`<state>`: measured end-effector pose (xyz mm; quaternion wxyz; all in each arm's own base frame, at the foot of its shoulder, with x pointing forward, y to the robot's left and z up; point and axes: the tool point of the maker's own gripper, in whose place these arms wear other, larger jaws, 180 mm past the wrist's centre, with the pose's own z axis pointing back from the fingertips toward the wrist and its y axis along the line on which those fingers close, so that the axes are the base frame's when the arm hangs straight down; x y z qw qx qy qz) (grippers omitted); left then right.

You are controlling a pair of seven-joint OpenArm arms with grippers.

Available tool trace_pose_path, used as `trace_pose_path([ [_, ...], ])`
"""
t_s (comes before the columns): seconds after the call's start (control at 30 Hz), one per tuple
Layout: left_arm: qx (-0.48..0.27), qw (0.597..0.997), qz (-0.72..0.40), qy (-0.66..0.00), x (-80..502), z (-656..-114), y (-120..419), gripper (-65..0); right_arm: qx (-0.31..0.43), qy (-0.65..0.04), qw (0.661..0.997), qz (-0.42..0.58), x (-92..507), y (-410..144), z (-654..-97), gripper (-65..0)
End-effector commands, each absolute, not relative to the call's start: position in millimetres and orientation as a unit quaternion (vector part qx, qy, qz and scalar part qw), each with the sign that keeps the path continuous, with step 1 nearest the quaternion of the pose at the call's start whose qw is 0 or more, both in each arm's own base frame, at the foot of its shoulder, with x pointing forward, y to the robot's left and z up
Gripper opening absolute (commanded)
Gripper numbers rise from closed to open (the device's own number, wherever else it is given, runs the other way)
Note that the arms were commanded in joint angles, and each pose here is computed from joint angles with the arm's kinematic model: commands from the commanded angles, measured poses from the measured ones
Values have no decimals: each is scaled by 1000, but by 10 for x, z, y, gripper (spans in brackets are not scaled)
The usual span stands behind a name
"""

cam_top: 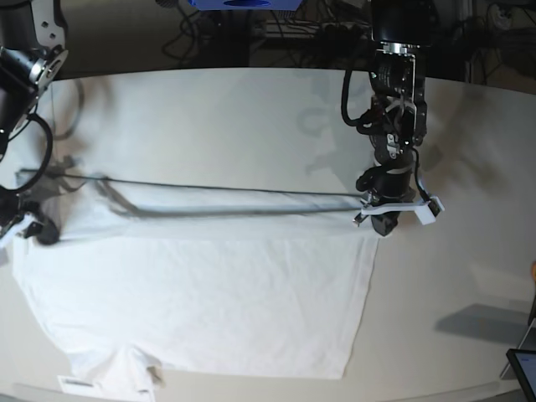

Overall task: Fold the T-shirt properly
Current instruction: 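Lower the folded edge onto the shirt and open both grippers, then raise both grippers away from the folded edge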

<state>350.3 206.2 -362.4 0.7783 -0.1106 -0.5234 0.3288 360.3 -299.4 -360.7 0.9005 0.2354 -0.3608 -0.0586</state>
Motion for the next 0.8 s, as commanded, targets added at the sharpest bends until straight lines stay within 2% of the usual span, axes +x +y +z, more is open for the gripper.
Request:
trace_pose_path([
  [0.0,-107,762,323,-551,3596,-3444,2126,-650,232,-391,889,-59,3741,-3099,-3402,-647],
  [0.1,-105,761,325,-551,3593,-3447,2145,-588,238,-385,889,-65,3740,-3089,-3444,-630],
  [0.23,-96,769,332,-538,3560,-3585,2194,-464,239,-390,887,-64,3771,-3092,-3408,-517],
  [0.3,-93,772,334,-533,3562,-3635,2208,-438,239,-394,885,-63,3799,-3093,-3377,-467],
  [0.5,-92,767,338,-537,3740,-3610,2245,-435,242,-410,877,-60,3922,-3081,-3241,-358],
  [0.77,-103,745,334,-568,4026,-3292,2276,-435,233,-467,851,-67,4113,-3195,-2972,-345],
])
